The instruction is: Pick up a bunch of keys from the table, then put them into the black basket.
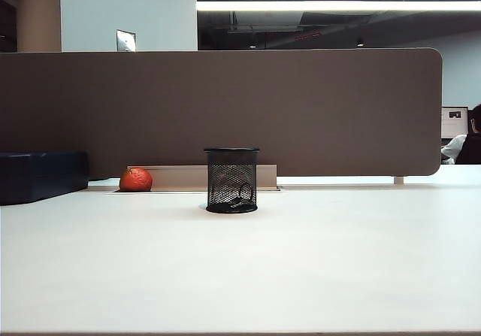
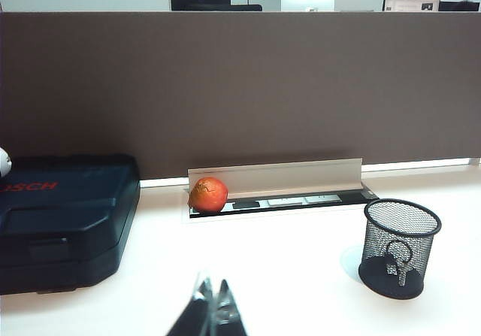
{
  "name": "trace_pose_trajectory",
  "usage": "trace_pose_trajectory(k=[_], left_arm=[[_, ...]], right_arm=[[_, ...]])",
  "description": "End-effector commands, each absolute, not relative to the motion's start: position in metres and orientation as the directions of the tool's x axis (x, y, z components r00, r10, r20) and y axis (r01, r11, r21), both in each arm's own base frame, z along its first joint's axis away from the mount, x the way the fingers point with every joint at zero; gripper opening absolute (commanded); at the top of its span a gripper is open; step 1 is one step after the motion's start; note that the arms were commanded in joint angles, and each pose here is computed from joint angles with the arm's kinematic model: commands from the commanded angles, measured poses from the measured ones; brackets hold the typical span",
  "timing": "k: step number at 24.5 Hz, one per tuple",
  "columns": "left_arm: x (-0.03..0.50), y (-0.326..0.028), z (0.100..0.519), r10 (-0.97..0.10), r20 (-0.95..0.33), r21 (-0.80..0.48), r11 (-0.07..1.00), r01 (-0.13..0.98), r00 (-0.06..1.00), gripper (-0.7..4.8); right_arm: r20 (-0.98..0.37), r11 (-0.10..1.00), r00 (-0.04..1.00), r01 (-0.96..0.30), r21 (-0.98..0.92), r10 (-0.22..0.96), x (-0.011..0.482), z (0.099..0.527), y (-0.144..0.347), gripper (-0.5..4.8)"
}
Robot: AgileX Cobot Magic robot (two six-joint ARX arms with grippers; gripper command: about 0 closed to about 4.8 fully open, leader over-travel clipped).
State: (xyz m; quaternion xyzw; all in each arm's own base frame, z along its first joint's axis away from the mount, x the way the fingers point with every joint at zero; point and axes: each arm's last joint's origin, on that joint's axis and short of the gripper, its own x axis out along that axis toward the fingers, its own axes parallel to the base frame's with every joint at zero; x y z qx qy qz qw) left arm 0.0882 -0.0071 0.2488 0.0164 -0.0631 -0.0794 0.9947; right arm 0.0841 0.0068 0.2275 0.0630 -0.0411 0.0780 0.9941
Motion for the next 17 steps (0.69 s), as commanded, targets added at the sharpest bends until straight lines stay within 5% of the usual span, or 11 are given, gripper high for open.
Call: trace_pose_trajectory(k=[1, 17], left_arm=[[0.083, -0.007, 0.242, -0.161, 0.105, 0.038, 0.987, 0.158, 0.981, -0.06], [0.092, -0.006, 0.197, -0.121, 0.167, 0.039, 0.993, 0.116, 0.979, -0.06]], right_arm=[[0.096, 0.981, 0.984, -0.157, 0.114, 0.147, 0.083, 0.228, 0.007, -0.06], [0.134, 0.991, 0.983, -0.128, 0.033, 0.122, 0.09, 0.199, 0.006, -0.06]])
